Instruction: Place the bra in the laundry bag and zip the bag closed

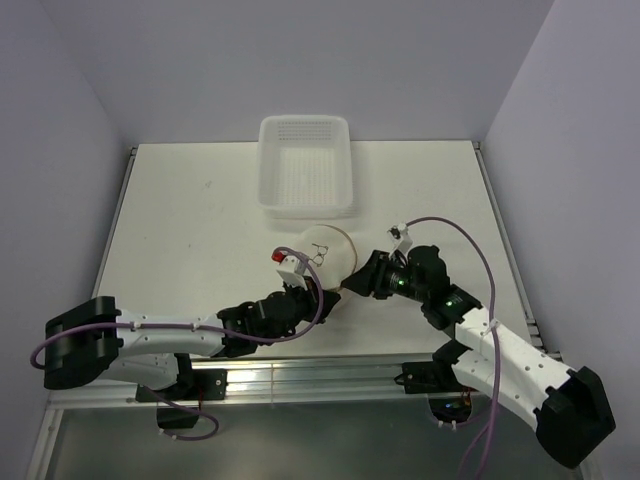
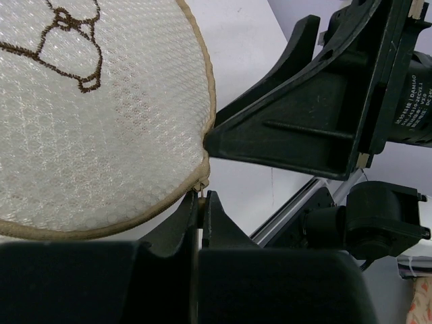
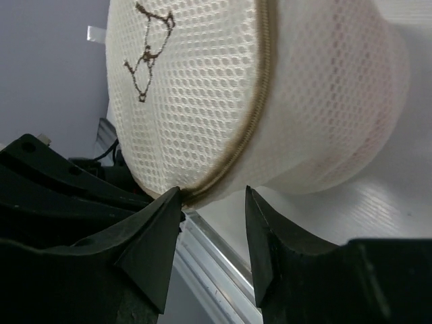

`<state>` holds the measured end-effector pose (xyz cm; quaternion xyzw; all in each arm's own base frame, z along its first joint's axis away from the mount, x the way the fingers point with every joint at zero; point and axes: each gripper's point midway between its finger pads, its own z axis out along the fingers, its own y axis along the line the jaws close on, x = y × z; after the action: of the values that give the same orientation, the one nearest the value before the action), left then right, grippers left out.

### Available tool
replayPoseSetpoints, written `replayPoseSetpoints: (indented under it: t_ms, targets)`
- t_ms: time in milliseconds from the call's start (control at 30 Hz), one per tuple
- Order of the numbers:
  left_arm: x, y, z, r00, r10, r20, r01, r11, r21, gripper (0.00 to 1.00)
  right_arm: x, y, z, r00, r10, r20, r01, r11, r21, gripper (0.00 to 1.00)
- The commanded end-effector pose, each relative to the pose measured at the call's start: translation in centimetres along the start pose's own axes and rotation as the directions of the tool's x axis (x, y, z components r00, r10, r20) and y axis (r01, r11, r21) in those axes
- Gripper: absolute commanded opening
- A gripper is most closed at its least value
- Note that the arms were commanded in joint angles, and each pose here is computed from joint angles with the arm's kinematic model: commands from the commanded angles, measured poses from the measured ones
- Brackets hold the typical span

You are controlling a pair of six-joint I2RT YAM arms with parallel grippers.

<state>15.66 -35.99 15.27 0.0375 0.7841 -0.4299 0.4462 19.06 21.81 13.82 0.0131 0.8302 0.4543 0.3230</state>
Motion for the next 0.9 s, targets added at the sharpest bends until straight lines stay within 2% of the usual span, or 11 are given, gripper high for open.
replayPoseSetpoints:
  t_ms: [0,167,200,300,333,433,667,733,767,867]
  targets:
    - [-1.8,-2.1,-0.4,0.998,-0.048,0.041,0.046,0.998,0.053,0.00,-2.1,4.7,0.3,0.998,-0.054,0.045,0.060,0.986,-0.155,0.50]
    - [-2.0,-1.0,-0.9,0.998,-0.030,0.053,0.030,0.999,0.011,0.00,-2.0,4.4,1.1,0.999,-0.035,0.033,0.039,0.986,-0.160,0.47]
    - [-2.1,-0.8,-1.0,0.999,-0.015,0.051,0.015,1.000,0.001,0.00,-2.1,4.1,1.3,0.999,-0.026,0.042,0.032,0.989,-0.147,0.32]
    - [-2.9,0.0,-1.5,0.997,0.009,0.077,-0.006,0.999,-0.034,0.00,-2.1,3.9,1.6,0.999,-0.027,0.037,0.032,0.989,-0.145,0.05]
    - [-2.8,0.7,-1.7,0.997,0.021,0.073,-0.017,0.998,-0.057,0.00,-2.0,3.8,1.7,0.999,-0.042,0.031,0.046,0.989,-0.142,0.02]
    - [-3.7,1.6,-2.6,0.996,0.043,0.077,-0.037,0.996,-0.083,0.00,-2.7,3.5,1.9,0.997,-0.069,0.033,0.072,0.990,-0.121,0.00]
    - [-4.3,7.5,-5.4,0.991,0.107,0.079,-0.082,0.958,-0.275,0.00,-6.1,2.3,0.7,0.987,-0.116,0.111,0.120,0.992,-0.038,0.00]
    - [-5.5,8.3,-6.5,0.987,0.101,0.126,-0.058,0.949,-0.309,0.00,-6.8,1.7,0.5,0.985,-0.132,0.114,0.134,0.991,-0.009,0.00]
    - [-5.1,9.7,-7.2,0.987,0.120,0.104,-0.077,0.934,-0.349,0.00,-7.0,1.4,0.4,0.984,-0.132,0.117,0.132,0.991,0.001,0.00]
    - [-6.7,10.3,-8.5,0.981,0.117,0.152,-0.053,0.926,-0.374,0.00,-7.7,1.0,0.6,0.982,-0.127,0.139,0.125,0.992,0.020,0.00]
